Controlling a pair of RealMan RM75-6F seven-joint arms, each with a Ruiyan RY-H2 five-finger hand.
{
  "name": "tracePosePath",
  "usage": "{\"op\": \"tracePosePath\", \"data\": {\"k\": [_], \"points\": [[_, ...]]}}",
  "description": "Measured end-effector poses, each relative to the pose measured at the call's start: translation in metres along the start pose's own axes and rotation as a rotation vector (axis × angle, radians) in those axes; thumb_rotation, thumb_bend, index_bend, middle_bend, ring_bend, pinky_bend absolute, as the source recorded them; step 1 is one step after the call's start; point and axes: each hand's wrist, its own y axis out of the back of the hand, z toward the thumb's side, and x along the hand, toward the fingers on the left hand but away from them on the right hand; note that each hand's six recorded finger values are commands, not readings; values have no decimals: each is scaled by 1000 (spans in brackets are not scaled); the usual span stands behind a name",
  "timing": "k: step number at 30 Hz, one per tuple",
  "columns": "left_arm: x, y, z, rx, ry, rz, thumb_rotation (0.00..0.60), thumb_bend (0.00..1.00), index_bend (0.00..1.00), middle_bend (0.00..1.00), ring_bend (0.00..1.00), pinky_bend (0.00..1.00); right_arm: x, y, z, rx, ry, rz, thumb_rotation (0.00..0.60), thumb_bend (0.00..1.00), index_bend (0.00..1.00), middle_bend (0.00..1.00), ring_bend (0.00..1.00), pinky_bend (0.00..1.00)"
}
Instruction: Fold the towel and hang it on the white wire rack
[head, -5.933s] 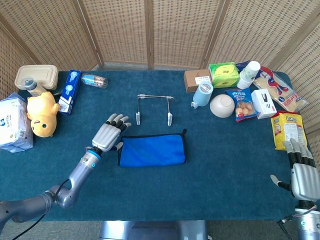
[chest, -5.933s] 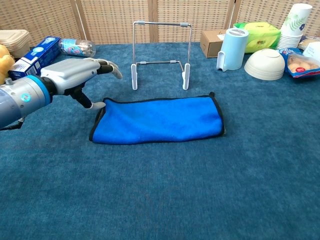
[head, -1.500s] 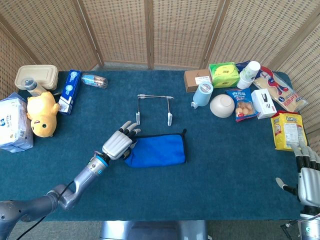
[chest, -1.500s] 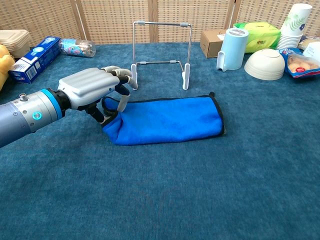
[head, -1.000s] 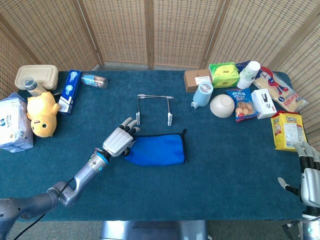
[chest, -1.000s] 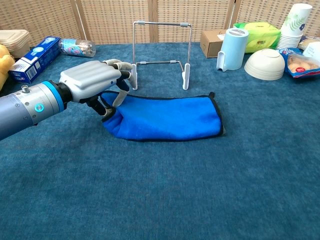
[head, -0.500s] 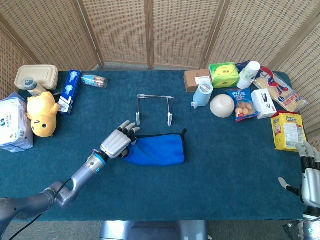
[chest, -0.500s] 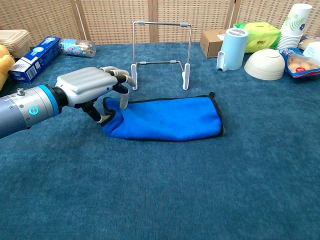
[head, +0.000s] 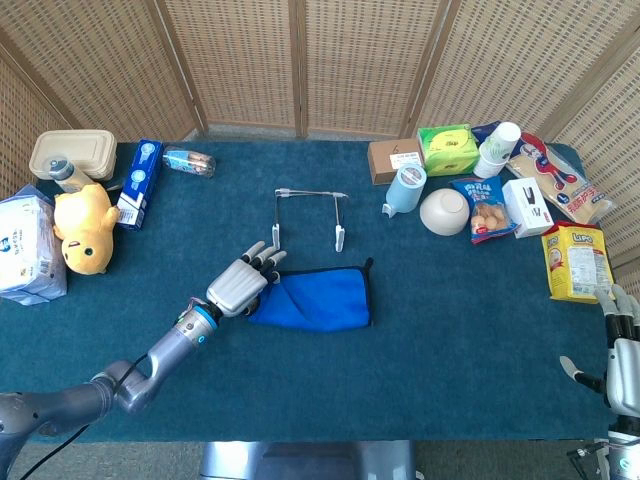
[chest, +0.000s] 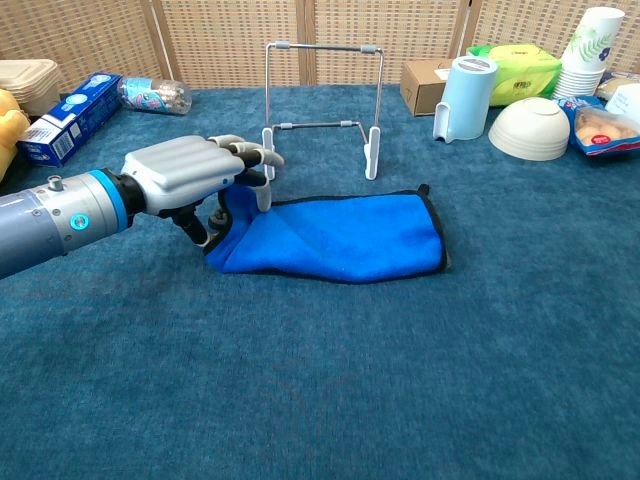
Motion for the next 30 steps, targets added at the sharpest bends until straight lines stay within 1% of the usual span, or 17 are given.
{"op": "tracePosePath", "data": {"k": [2,6,9,12,16,20,28,30], "points": [[2,1,3,6,-7,11,600,405,364,102,0,0,1,1,-1,0,-3,-2,600,97,0,26,0,0],[4,5,7,14,-19,41,600,405,501,153,0,0,2,4,-4,-1,-10,-10,600,95,0,27,0,0],[4,5,8,14,-22,56,600,410,570,180,0,0,3,5,-5,-4,-12,-13,600,96,0,28,0,0],[3,5,7,14,-19,62,600,419,617,202,0,0,3,6,-5,-7,-12,-15,600,95,0,29,0,0],[2,7,5,2,-11,74,600,435,648,222,10,0,3,6,-5,-8,-10,-18,600,96,0,28,0,0],[0,15,2,-18,-3,97,600,445,678,253,41,0,2,7,-4,-9,-8,-23,600,95,0,29,0,0],[-8,46,-4,-60,11,179,600,449,703,303,95,1,1,9,-4,-16,-5,-32,600,95,0,28,0,0],[-11,55,-5,-80,15,202,600,452,708,326,137,8,1,9,-4,-17,-5,-32,600,94,0,28,0,0]]}}
